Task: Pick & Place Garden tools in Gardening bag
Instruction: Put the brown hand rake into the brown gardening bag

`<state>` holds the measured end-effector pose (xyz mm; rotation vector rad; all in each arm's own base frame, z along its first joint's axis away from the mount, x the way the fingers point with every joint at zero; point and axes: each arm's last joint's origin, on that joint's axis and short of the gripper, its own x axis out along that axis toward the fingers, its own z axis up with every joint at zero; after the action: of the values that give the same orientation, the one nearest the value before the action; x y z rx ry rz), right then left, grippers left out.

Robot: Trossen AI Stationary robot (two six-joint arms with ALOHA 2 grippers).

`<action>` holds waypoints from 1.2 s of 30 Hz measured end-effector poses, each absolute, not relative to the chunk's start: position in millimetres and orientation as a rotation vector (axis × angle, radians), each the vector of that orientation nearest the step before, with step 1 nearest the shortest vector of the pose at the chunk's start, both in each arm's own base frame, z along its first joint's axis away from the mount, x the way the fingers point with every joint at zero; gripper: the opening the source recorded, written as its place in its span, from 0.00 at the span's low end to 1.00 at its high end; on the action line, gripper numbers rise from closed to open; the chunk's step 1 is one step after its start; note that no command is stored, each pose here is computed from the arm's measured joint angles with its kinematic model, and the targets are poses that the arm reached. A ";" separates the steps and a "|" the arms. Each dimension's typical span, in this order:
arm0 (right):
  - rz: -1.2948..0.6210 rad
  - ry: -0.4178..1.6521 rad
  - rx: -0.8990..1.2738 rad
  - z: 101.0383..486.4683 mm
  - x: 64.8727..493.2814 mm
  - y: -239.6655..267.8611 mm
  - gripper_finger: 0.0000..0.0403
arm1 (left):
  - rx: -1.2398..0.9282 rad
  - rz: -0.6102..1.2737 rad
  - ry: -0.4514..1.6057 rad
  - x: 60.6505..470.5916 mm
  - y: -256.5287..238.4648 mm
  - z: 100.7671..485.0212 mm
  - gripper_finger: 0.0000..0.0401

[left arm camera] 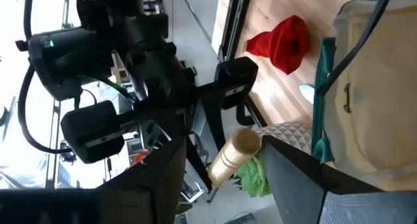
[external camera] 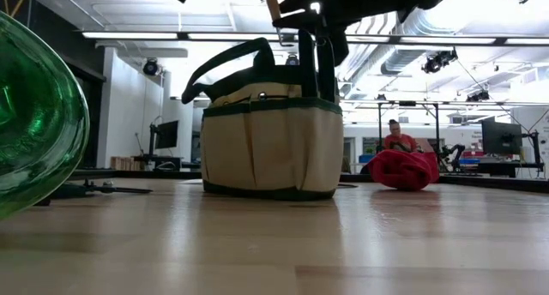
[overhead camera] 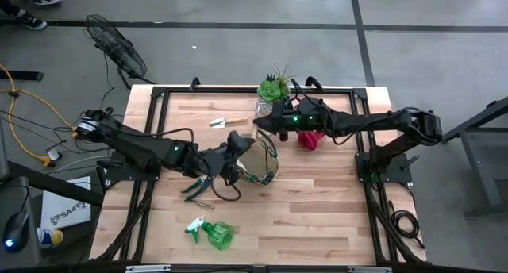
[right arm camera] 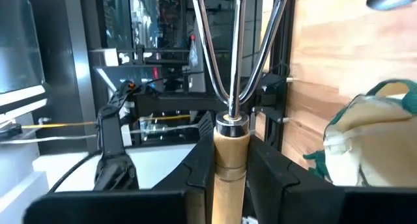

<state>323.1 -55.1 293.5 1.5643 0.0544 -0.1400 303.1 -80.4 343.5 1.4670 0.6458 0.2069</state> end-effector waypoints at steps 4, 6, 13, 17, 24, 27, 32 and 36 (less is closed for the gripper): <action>-0.112 0.081 1.566 293.6 323.2 -53.8 0.14 | 1.515 0.139 0.627 304.6 -81.8 341.9 0.48; -0.104 0.088 1.562 293.6 323.3 -53.5 0.13 | 1.529 0.125 0.628 306.5 -82.7 339.9 0.48; -0.062 0.092 1.558 295.9 323.6 -52.0 0.13 | 1.545 0.102 0.651 307.5 -82.9 335.5 0.48; -0.033 0.119 1.559 296.0 323.6 -51.0 0.14 | 1.548 0.105 0.648 307.2 -82.8 336.4 0.48; -0.015 0.131 1.558 296.3 324.3 -46.5 0.13 | 1.583 0.093 0.651 307.3 -82.8 336.4 0.48; -0.017 0.136 1.558 295.9 324.3 -45.7 0.14 | 1.577 0.096 0.634 308.0 -83.2 337.7 0.48; -0.014 0.140 1.558 295.8 324.5 -44.5 0.14 | 1.601 0.078 0.611 308.9 -84.0 339.2 0.48; -0.015 0.139 1.558 295.8 324.5 -44.5 0.14 | 1.612 0.067 0.606 309.0 -84.2 339.1 0.45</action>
<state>324.5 -44.5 295.8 1.5577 0.1394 -0.0145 309.0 -84.2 339.1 1.6121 0.6063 0.0666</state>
